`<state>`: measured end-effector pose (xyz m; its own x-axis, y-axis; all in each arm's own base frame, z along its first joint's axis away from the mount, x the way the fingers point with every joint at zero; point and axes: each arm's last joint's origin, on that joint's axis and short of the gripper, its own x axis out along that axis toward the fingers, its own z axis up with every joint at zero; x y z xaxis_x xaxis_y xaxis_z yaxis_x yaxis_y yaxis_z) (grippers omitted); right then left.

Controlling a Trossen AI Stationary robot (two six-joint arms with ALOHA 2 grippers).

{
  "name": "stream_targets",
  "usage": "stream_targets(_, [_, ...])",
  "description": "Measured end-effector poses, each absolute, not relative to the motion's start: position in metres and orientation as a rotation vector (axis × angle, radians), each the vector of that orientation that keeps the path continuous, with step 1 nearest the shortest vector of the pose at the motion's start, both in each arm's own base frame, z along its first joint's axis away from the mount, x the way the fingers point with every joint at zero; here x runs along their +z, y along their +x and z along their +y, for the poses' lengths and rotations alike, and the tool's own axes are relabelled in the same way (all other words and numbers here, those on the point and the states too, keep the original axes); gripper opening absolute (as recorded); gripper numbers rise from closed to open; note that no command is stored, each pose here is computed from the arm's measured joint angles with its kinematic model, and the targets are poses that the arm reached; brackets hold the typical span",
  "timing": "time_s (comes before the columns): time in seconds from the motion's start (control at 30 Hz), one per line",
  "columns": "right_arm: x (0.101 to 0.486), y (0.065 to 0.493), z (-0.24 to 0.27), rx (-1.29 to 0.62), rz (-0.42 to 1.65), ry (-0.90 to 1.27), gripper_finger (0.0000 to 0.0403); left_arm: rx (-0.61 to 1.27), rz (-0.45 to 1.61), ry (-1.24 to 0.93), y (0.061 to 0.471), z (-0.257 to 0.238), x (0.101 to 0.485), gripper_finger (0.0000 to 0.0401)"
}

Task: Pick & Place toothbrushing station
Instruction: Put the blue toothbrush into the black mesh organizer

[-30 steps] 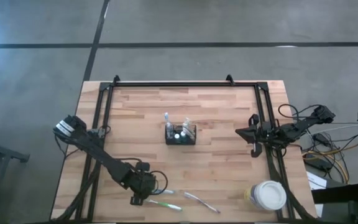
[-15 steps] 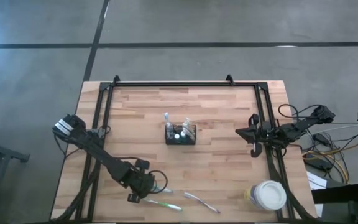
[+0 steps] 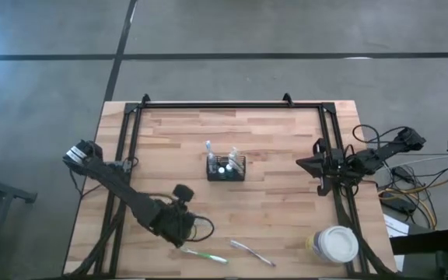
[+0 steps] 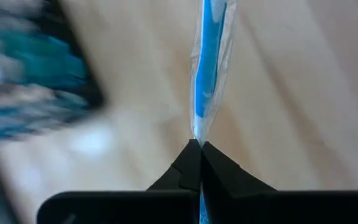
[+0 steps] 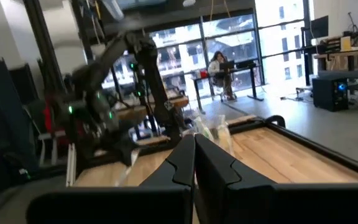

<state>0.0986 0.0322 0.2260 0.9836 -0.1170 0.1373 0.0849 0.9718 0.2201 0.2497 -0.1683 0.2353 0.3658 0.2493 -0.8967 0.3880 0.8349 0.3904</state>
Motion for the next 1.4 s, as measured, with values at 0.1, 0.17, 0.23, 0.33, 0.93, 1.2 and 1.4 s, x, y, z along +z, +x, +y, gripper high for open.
stream_targets(0.1, [0.250,0.109,0.037,-0.106,-0.097,0.166,0.0008,-0.071,1.146,0.672,0.257,-0.151,0.266,0.0003])
stream_targets(0.17, [0.266,0.119,0.042,-0.109,-0.046,0.131,0.0008,-0.053,1.099,0.685,0.262,-0.136,0.286,0.0002])
stream_targets(0.23, [0.281,0.132,0.047,-0.125,0.007,0.113,0.0009,-0.038,1.066,0.688,0.266,-0.119,0.304,0.0002])
stream_targets(0.33, [0.300,0.154,0.049,-0.167,0.122,0.078,0.0021,-0.004,1.029,0.691,0.273,-0.094,0.326,0.0001])
stream_targets(0.93, [0.335,0.312,0.052,-0.287,0.692,-0.152,0.0258,0.089,1.093,0.696,0.298,-0.045,0.338,0.0001])
stream_targets(1.2, [0.315,0.353,0.060,-0.280,0.784,-0.206,0.0281,0.154,1.067,0.782,0.298,-0.052,0.340,0.0000])
stream_targets(1.4, [0.317,0.355,0.057,-0.298,0.774,-0.178,0.0281,0.174,1.023,0.819,0.300,-0.057,0.343,0.0000])
